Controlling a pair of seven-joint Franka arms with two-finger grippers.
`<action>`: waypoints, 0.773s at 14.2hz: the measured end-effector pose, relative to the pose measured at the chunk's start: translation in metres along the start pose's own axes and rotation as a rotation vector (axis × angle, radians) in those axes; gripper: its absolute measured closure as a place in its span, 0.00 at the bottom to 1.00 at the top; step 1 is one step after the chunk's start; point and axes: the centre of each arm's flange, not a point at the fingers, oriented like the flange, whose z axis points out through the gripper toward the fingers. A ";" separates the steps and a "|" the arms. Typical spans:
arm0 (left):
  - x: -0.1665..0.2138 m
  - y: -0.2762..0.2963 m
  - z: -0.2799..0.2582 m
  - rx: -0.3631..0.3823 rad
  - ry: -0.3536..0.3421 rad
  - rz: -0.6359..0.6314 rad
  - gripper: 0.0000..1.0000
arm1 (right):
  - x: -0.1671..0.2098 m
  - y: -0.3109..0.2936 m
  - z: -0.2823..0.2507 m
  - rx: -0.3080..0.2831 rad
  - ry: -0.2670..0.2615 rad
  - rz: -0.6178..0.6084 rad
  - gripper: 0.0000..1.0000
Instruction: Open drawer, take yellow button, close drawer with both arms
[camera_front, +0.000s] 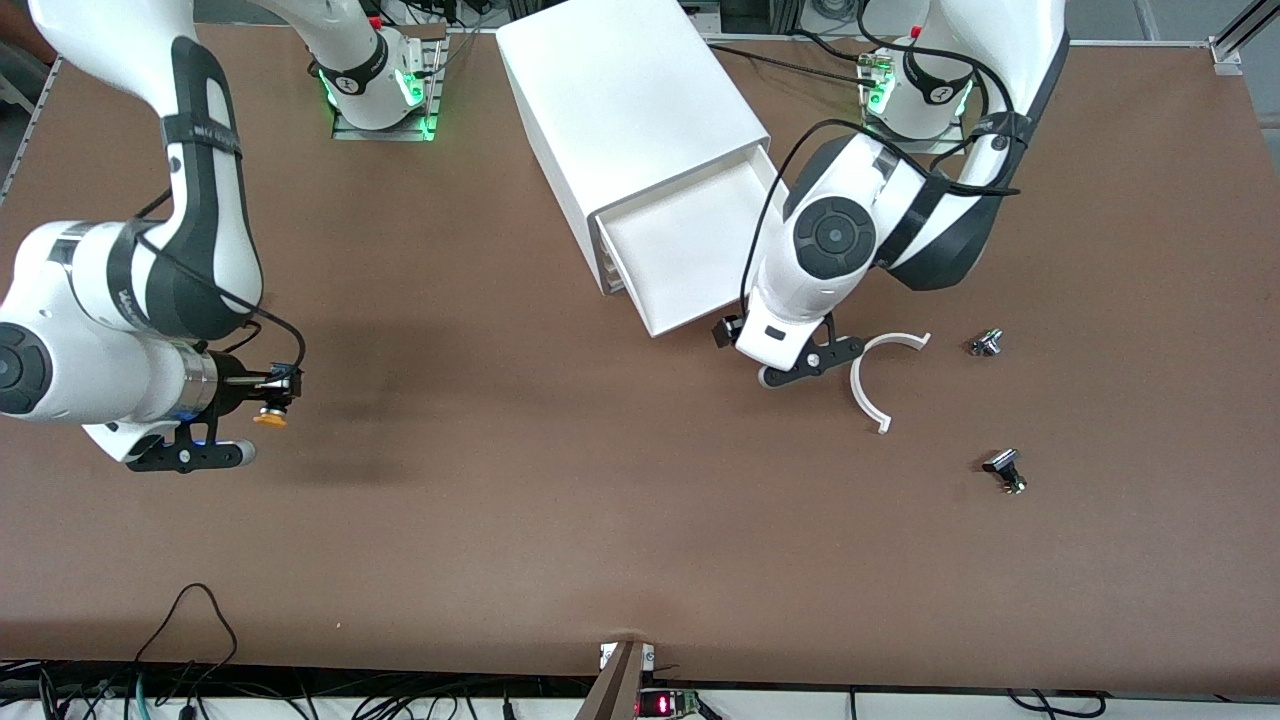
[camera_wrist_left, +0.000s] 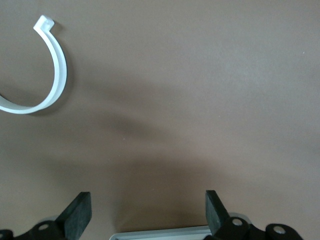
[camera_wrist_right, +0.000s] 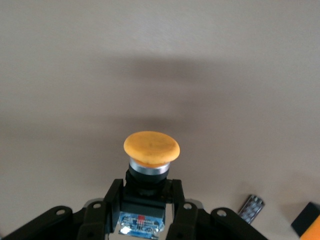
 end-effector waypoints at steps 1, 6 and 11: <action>-0.007 0.002 0.000 0.002 -0.003 -0.004 0.00 | -0.001 0.014 0.020 -0.001 -0.004 -0.010 0.57; -0.048 0.003 0.012 -0.004 0.008 -0.015 0.00 | -0.009 0.071 0.099 -0.012 0.033 -0.074 0.57; -0.086 0.015 0.017 0.005 -0.005 -0.025 0.00 | -0.011 0.085 0.144 -0.003 0.044 -0.063 0.57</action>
